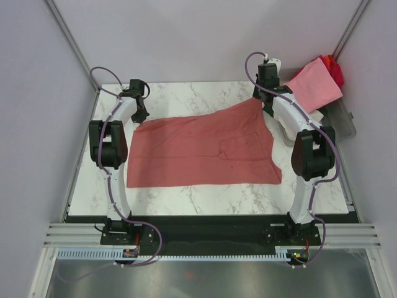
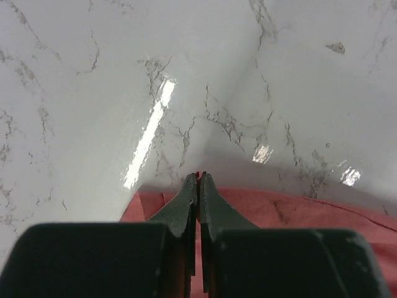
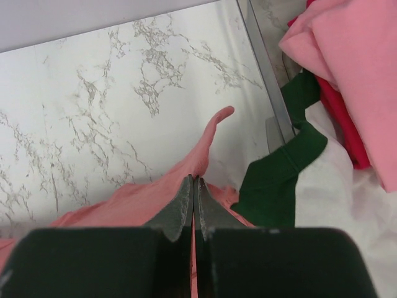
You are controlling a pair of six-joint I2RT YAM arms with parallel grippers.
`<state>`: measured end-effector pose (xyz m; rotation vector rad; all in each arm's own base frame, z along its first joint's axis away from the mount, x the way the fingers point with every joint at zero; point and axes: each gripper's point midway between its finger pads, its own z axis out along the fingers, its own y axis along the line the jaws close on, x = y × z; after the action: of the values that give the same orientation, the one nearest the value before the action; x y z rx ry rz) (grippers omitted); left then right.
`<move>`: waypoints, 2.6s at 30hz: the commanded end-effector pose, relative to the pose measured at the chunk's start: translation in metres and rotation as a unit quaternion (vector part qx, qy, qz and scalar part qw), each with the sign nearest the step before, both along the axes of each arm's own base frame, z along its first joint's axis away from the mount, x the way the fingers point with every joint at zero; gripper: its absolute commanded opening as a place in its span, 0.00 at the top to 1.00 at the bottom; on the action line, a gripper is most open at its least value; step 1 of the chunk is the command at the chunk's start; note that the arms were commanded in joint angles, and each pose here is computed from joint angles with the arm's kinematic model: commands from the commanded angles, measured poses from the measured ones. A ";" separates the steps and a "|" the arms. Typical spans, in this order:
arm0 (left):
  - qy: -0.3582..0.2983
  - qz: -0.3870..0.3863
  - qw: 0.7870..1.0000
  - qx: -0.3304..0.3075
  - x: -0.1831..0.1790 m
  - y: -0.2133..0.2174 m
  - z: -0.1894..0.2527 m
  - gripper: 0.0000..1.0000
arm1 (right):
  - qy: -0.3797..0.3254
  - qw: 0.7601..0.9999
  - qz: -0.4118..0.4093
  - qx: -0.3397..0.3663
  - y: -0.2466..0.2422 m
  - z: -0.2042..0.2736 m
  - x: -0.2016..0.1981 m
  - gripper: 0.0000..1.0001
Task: Fold and stack the t-shirts
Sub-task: Fold the tshirt
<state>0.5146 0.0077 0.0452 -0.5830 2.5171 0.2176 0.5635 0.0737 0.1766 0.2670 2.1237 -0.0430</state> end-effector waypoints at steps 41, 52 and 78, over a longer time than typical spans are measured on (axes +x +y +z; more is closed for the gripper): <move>-0.136 0.044 0.990 0.010 -0.094 0.025 0.080 0.98 | -0.021 1.000 -0.004 -0.007 0.000 0.030 -0.155 1.00; -0.134 0.074 0.988 0.009 -0.117 0.031 0.071 0.98 | -0.007 1.000 -0.015 -0.021 -0.005 0.010 -0.193 1.00; -0.143 0.122 0.980 -0.065 -0.172 0.031 0.045 0.29 | -0.044 0.998 -0.014 0.046 -0.012 -0.027 -0.281 0.40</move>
<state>0.3293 0.0398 0.0551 -0.8812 2.3468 0.1329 0.2736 0.0602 0.1281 0.3059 2.1378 0.0037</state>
